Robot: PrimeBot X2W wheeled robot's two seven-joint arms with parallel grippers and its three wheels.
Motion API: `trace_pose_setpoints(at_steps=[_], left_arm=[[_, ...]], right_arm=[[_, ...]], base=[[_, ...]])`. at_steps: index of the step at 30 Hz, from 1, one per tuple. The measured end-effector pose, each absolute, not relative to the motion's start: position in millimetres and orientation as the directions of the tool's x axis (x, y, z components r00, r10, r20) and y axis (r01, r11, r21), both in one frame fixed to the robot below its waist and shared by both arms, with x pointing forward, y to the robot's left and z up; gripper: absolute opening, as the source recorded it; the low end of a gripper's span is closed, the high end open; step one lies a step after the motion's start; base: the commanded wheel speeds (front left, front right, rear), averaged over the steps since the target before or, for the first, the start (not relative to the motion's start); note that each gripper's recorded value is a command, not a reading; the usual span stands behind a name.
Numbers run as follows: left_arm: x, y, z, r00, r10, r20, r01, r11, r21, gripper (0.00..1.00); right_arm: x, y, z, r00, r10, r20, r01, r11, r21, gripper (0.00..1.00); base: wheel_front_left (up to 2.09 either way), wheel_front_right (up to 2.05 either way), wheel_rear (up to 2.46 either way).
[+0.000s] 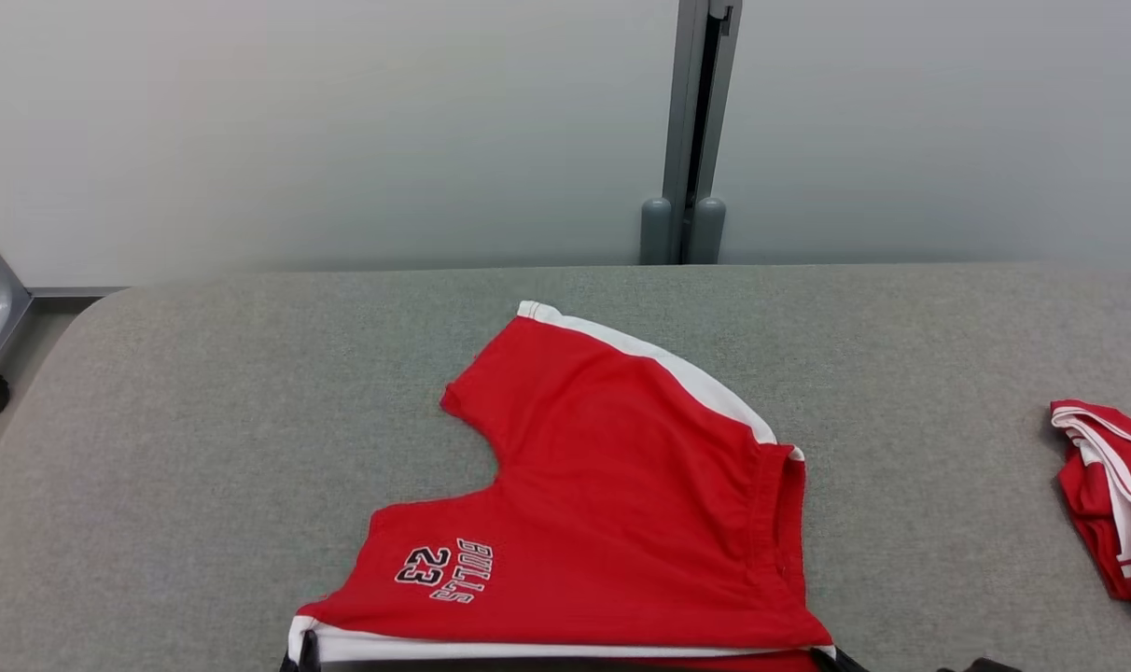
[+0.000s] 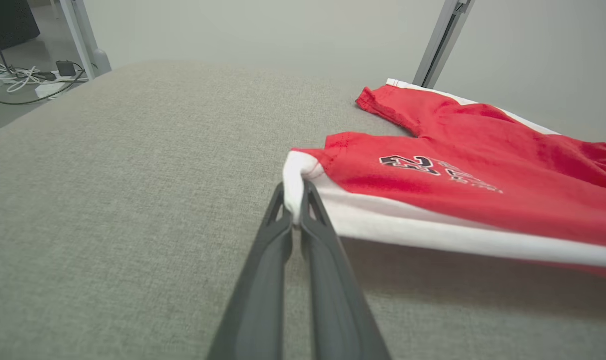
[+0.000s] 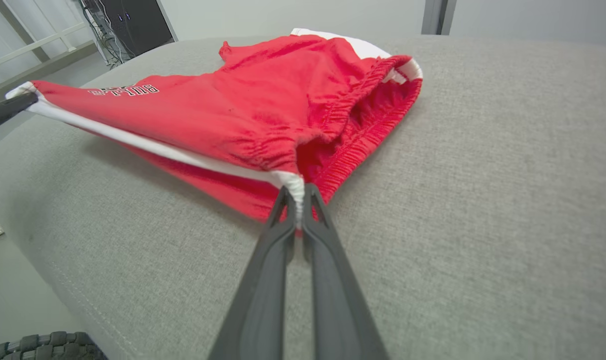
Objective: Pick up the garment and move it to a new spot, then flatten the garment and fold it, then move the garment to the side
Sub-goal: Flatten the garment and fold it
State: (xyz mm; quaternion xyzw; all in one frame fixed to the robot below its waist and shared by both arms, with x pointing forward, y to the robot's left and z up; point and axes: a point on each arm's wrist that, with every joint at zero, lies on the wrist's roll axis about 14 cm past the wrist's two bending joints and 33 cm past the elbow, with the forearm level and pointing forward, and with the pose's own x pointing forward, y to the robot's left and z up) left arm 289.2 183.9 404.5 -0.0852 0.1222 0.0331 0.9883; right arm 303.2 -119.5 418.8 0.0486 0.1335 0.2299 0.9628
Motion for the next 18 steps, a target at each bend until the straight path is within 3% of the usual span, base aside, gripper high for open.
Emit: trace_pose_setpoints(at_steps=[7, 12, 18], left_arm=[[310, 177, 422, 0.982, 0.001, -0.187, -0.028, 0.99, -0.142, 0.0], [378, 157, 449, 0.986, -0.126, -0.109, 0.118, 0.99, -0.08, 0.0], [473, 128, 473, 0.957, -0.267, -0.11, 0.272, 0.962, 0.031, 0.0]], right_arm=[[308, -122, 428, 0.88, 0.431, -0.197, -0.39, 0.895, 0.215, 0.0], [342, -114, 438, 0.887, 0.431, -0.166, -0.378, 0.884, 0.274, 0.0], [397, -113, 448, 0.898, 0.416, -0.14, -0.35, 0.871, 0.345, 0.0]], base=[[0.0, 0.0, 0.0], [0.0, 0.0, 0.0], [0.0, 0.0, 0.0]])
